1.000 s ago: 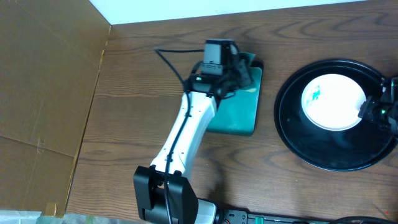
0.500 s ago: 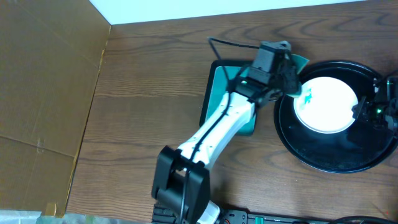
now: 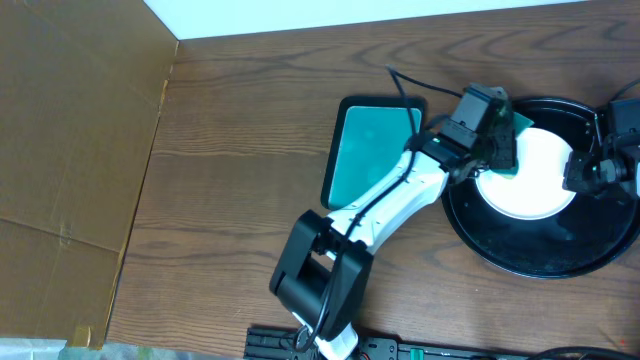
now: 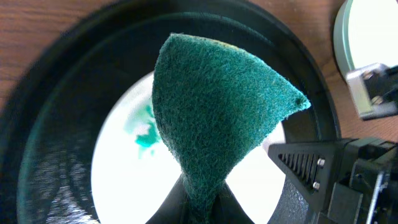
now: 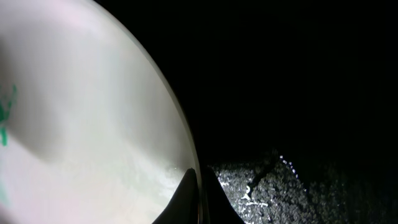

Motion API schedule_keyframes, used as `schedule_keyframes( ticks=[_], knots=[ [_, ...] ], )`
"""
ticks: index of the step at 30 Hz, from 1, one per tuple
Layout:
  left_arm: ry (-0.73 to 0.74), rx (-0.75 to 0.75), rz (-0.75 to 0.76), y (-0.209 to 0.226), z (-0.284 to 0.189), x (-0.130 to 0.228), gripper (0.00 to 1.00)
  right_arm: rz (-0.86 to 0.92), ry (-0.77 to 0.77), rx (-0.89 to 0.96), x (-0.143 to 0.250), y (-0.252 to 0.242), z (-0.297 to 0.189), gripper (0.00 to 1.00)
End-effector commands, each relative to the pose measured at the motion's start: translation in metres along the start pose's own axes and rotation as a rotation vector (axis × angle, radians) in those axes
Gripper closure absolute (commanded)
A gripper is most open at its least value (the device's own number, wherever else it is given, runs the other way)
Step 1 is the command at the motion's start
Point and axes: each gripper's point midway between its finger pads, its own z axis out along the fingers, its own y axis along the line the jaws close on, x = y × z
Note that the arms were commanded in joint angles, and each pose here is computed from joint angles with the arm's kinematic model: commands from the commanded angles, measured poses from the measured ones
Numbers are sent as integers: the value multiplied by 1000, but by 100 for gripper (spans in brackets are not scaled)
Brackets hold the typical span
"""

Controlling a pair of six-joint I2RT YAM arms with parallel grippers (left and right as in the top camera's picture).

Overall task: Clean dirty plates on tray and stack at the side
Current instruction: 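Move the left gripper with the sponge onto the blue-printed plate, then scrub the plate with the sponge while the right gripper holds its rim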

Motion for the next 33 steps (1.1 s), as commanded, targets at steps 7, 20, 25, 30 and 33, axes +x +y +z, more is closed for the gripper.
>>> schedule_keyframes(
  ticks=[7,20,25,30,33],
  knots=[
    [82,-17,-118,3,49,32,93,-66,-35,33,-6,7,4,99],
    [34,-427,-154,113,67,37,93,-66,-30,35,-5,7,4,99],
    [-6,-513,-160,144,54,19,93,-65,-28,36,-4,7,4,99],
    [-31,-446,-185,130,40,1,93,-65,-24,38,-3,6,4,99],
    [9,-230,-199,85,35,-4,93,-65,-24,38,-3,6,4,99]
  ],
)
